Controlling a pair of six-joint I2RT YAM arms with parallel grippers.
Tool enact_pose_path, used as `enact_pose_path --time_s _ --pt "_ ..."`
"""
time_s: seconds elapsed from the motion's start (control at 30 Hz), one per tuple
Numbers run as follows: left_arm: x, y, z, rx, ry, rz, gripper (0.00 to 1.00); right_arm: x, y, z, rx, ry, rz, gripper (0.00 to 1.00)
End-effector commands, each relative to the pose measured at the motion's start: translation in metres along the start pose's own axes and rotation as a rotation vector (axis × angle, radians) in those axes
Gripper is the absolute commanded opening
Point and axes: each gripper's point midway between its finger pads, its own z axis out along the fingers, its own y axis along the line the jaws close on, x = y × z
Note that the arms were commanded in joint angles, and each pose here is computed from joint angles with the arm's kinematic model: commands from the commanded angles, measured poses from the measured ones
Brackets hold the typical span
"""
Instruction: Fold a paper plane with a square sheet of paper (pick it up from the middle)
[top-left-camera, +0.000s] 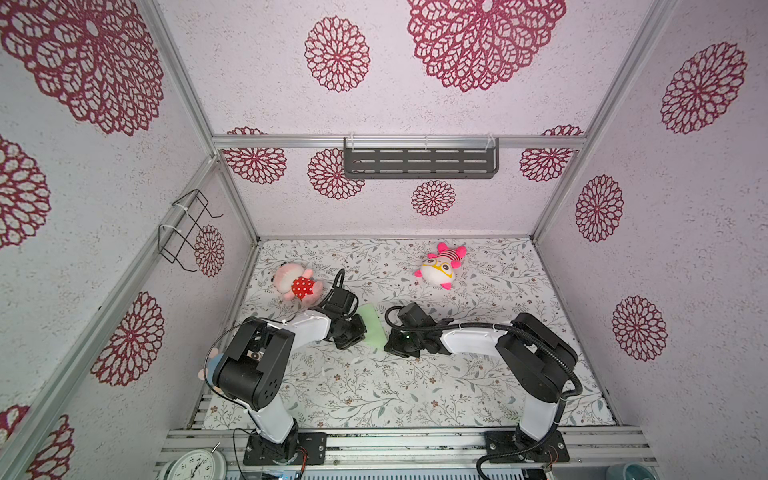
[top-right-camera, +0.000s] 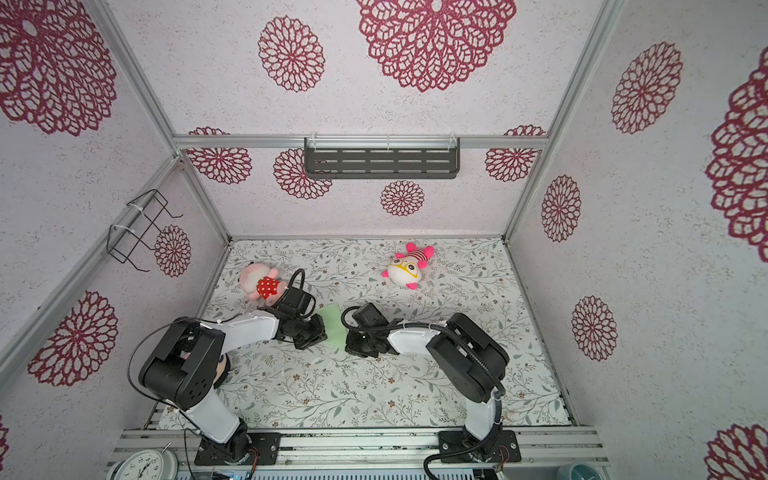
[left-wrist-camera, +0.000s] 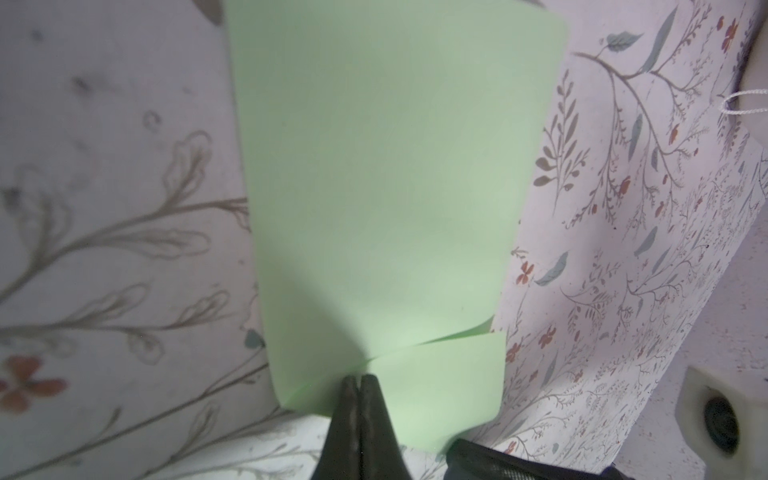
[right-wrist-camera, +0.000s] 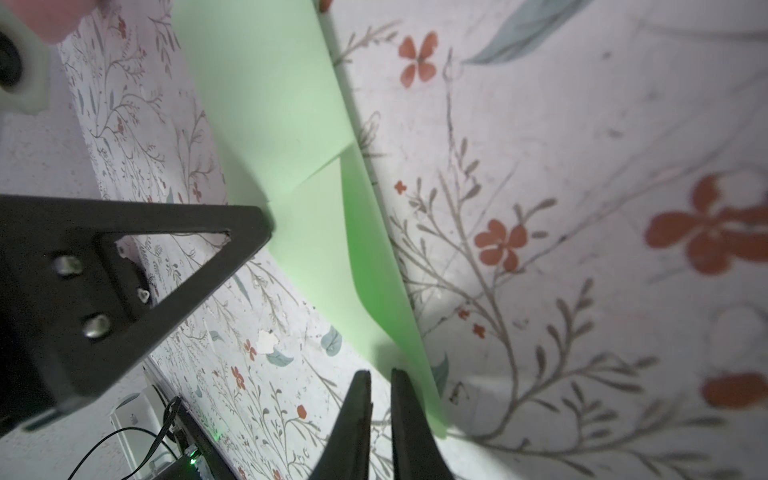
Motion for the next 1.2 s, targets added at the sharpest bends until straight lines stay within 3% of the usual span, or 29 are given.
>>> enact_pose_path --time_s 0.0,0.6,0.87,1.17 --pt "0.019 0.075 0.012 -0.289 0.038 -0.037 0.00 -0.002 -0.011 0.001 0.049 0.000 0.009 0.16" --pt "0.018 0.075 0.011 -0.302 0.034 -0.032 0.00 0.024 -0.057 -0.018 0.143 0.050 0.039 0.16" --pt "0.016 0.072 0.009 -0.292 0.034 -0.029 0.00 -0.009 0.013 -0.051 -0.063 -0.096 -0.156 0.20" --pt "0.015 0.067 0.008 -0.281 0.030 -0.027 0.00 -0.008 0.052 -0.027 -0.203 -0.025 -0.184 0.16"
